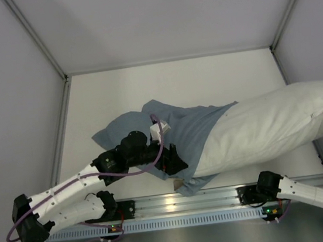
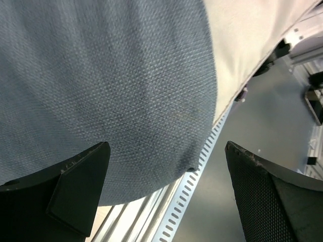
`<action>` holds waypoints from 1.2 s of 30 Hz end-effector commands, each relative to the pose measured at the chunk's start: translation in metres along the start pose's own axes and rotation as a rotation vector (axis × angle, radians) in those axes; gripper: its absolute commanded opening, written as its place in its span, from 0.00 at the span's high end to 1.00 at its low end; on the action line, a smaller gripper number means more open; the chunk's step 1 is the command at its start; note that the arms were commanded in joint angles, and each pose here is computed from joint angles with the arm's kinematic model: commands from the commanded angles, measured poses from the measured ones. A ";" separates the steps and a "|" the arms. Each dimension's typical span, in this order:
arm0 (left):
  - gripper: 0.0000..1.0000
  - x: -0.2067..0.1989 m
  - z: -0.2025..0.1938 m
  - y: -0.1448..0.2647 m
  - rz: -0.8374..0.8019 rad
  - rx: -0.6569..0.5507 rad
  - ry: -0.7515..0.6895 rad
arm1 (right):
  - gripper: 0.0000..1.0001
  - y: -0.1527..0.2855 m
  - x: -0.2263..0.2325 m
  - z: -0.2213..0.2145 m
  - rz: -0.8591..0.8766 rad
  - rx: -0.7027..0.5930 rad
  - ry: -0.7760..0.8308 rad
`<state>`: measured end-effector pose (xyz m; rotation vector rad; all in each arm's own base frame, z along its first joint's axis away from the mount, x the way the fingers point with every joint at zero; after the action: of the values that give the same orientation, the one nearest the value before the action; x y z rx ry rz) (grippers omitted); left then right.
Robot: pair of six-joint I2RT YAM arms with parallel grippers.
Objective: Remove the pillowcase from the pillow
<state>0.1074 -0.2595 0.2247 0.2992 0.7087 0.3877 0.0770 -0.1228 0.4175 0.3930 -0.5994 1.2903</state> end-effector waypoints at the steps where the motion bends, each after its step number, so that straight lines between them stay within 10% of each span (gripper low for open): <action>1: 0.01 0.016 0.000 -0.019 0.147 -0.091 0.025 | 1.00 -0.001 0.013 0.007 0.032 0.000 -0.069; 23: 0.01 -0.006 -0.074 -0.030 -0.044 -0.076 -0.107 | 1.00 0.001 0.009 0.007 0.040 0.009 -0.070; 36: 0.01 0.060 -0.080 -0.066 0.419 -0.123 -0.218 | 1.00 0.002 0.008 0.011 0.047 0.014 -0.072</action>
<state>0.0854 -0.2728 0.0935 0.4507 0.4856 0.6459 0.0750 -0.1203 0.4188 0.4130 -0.6097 1.3355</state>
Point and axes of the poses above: each gripper's point midway between its finger pads, its own y axis back along the fingers, its own x axis along the line the jaws close on, z = x × y, the point moved 4 cm from there along y, back along the fingers, and after that the axes turned 1 degree about y, right-handed, at the moved point
